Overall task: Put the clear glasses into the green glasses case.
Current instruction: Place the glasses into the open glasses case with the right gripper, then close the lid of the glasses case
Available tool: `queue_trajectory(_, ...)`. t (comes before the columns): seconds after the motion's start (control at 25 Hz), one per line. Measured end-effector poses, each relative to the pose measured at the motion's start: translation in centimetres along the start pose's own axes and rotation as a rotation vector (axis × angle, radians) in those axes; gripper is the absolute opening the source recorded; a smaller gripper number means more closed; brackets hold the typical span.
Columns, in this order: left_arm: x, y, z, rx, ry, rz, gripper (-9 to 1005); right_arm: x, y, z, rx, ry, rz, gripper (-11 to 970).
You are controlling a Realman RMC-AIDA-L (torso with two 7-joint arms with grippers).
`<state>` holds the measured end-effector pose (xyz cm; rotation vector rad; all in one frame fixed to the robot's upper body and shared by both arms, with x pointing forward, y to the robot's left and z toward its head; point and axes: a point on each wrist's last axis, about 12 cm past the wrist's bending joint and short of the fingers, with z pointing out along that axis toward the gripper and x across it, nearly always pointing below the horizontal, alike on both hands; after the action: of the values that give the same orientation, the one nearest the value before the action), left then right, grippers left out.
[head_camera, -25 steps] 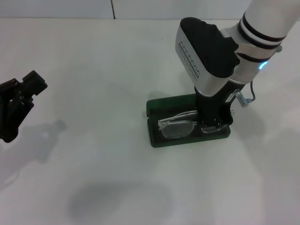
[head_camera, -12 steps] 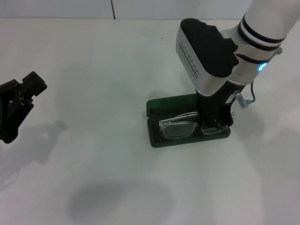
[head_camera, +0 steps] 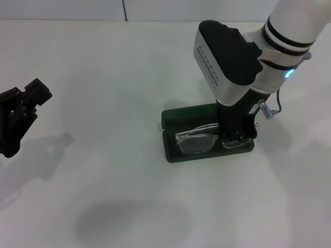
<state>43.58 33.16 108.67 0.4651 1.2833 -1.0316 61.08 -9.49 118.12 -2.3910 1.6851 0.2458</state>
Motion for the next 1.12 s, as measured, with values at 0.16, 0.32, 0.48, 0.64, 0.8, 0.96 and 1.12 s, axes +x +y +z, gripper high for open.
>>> queue_trajectory(0.16,0.0,0.0,0.1,0.002,0.000,0.001,88,-0.1,-0.1,-0.1,0.003,-0.003,-0.002,70)
queue_trajectory(0.32,0.0,0.1,0.1,0.001,0.000,0.001,88,-0.1,-0.1,-0.1,0.005,0.000,-0.002,87)
queue_trajectory(0.48,0.0,0.1,0.1,0.000,0.001,0.001,88,-0.2,-0.2,-0.1,0.011,-0.005,-0.003,100)
queue_trajectory(0.64,0.0,0.1,0.1,0.000,0.002,0.001,89,-0.5,-0.3,-0.4,0.023,-0.010,-0.008,113)
queue_trajectory(0.8,0.0,0.0,0.0,-0.002,0.002,0.000,89,-0.7,-0.3,-0.7,0.039,-0.014,-0.011,117)
queue_trajectory(0.96,0.0,0.0,0.0,-0.002,0.003,0.000,89,-1.0,-0.1,-1.2,0.049,-0.023,-0.009,119)
queue_trajectory(1.12,-0.2,0.1,0.1,0.006,0.000,-0.001,89,-1.0,0.8,-1.9,0.076,-0.051,-0.004,118)
